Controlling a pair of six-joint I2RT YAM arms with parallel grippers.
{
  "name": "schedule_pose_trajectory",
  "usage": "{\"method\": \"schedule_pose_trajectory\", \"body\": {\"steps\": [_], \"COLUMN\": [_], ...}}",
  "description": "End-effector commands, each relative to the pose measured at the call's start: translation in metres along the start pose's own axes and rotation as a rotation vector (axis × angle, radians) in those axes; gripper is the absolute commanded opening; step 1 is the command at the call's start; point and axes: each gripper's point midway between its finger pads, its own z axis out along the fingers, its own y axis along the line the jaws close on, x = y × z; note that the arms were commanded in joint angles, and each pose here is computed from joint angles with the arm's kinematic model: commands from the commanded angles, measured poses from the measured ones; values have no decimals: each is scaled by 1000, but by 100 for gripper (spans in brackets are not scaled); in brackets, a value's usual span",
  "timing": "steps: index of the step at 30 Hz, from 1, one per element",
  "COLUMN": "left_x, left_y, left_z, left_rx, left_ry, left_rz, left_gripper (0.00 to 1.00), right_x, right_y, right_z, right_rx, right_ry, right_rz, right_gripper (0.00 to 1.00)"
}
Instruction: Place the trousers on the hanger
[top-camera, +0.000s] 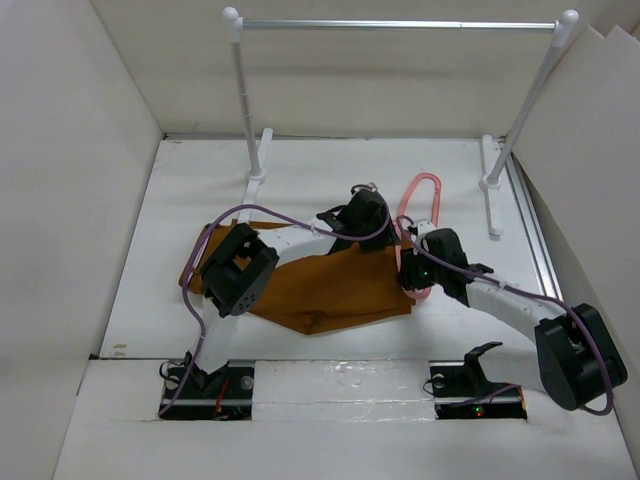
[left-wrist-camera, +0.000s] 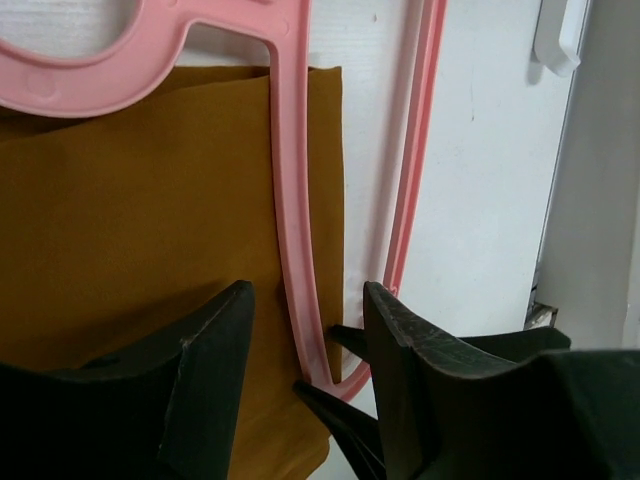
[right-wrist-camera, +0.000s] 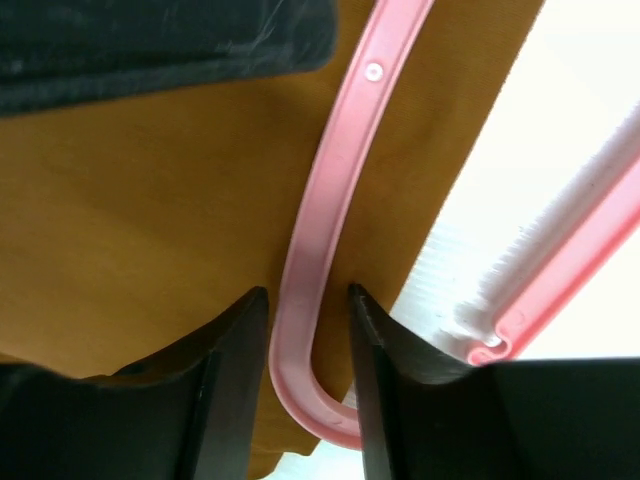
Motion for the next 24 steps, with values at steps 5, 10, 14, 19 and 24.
{"method": "schedule_pose_trajectory", "body": {"steps": [5,10,14,19,24], "left_x": [19,18,18,23,24], "left_y": [9,10,3,-9,-12], "left_z": [8,11,12,13,15], "left_rx": [-4,-8,14,59,86], "left_ry": [47,50,57,77,71], "left_rz": [22,26,23,7,-28], "left_gripper": [42,42,42,42,42], "right_x": [-8,-11,-21,-27,-12], "right_y": [-9,-10,-3,10,16], "right_z": [1,-2,-18,-36,-42], "right_rx": [26,11,-35,-96,-136], "right_ry": [-39,-55,-87,-112,-76], "right_rz": [-7,-1,-11,-28,-28], "right_gripper": [44,15,5,4,4]}}
